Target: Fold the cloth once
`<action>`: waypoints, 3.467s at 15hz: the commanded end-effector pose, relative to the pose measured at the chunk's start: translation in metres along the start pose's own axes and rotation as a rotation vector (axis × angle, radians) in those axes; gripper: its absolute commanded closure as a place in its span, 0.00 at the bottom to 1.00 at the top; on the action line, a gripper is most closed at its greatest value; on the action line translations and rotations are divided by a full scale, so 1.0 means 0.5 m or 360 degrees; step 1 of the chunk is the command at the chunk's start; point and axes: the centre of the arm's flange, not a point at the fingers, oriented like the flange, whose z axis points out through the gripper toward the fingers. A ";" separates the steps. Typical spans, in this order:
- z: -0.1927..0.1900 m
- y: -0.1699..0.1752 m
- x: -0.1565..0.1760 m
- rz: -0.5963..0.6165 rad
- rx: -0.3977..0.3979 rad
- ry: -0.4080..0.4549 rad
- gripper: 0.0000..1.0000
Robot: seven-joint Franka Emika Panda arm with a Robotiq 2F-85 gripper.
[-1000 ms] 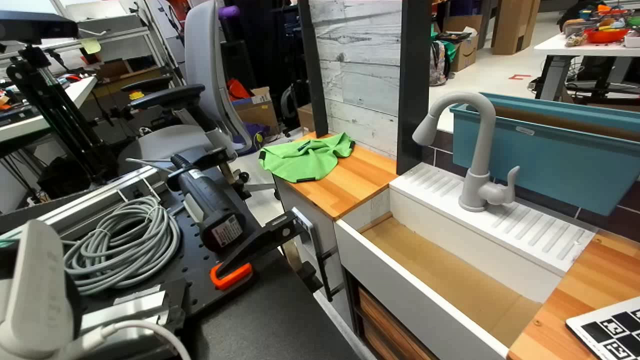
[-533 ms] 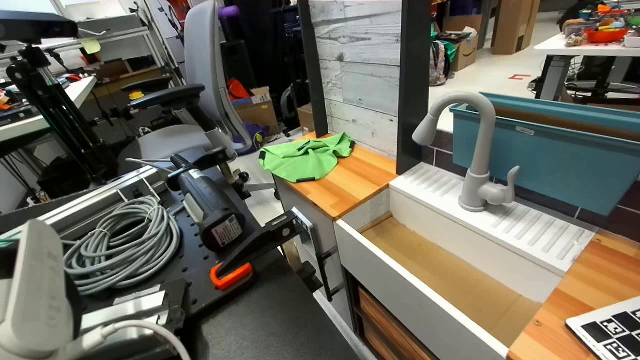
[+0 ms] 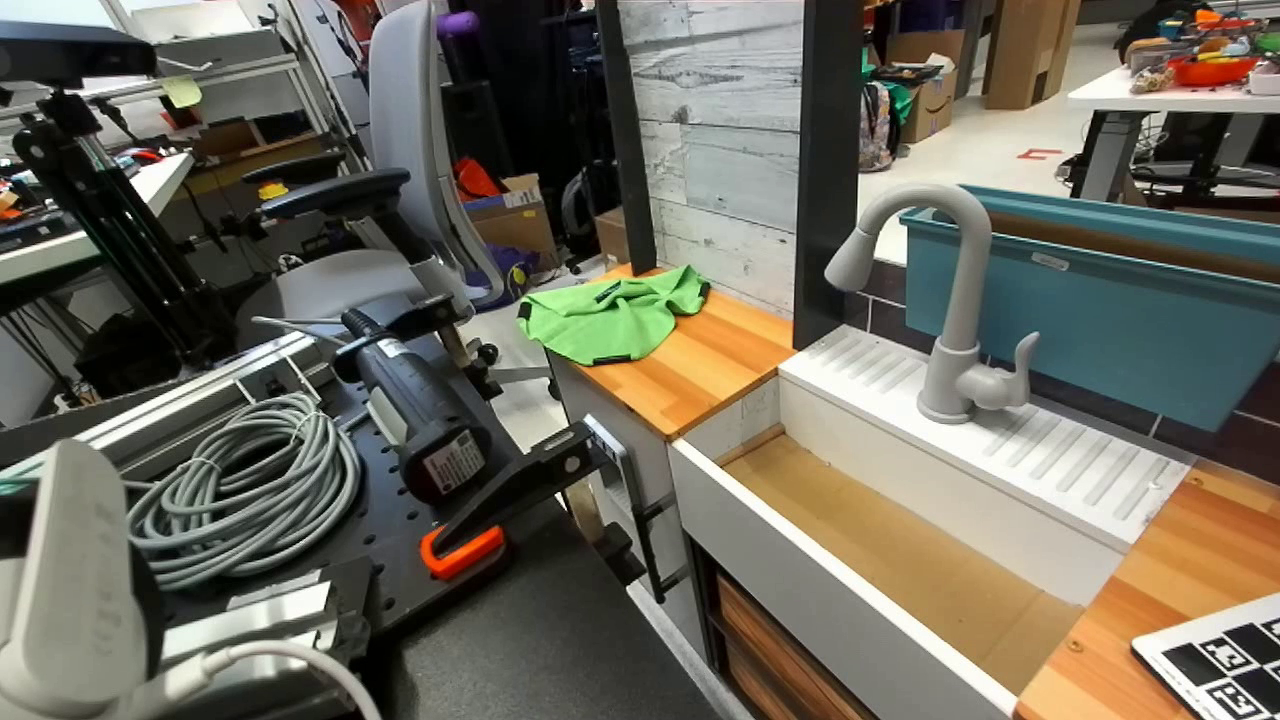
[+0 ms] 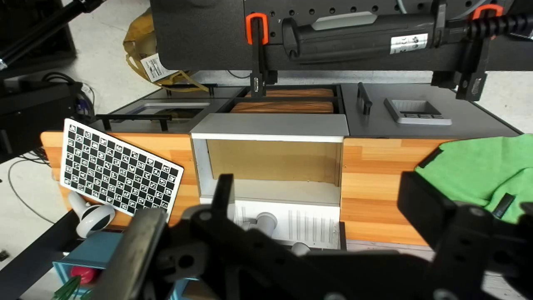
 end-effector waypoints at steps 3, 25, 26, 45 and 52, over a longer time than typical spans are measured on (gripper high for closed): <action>0.000 0.000 0.000 0.0000 0.0000 0.0000 0.00; 0.220 -0.196 0.199 0.0275 0.0258 0.0198 0.00; 0.253 -0.223 0.211 0.0281 0.0286 0.0193 0.00; 0.752 -0.498 0.365 0.0517 0.0536 -0.0162 0.00; 0.784 -0.506 0.357 0.0557 0.0502 -0.0194 0.00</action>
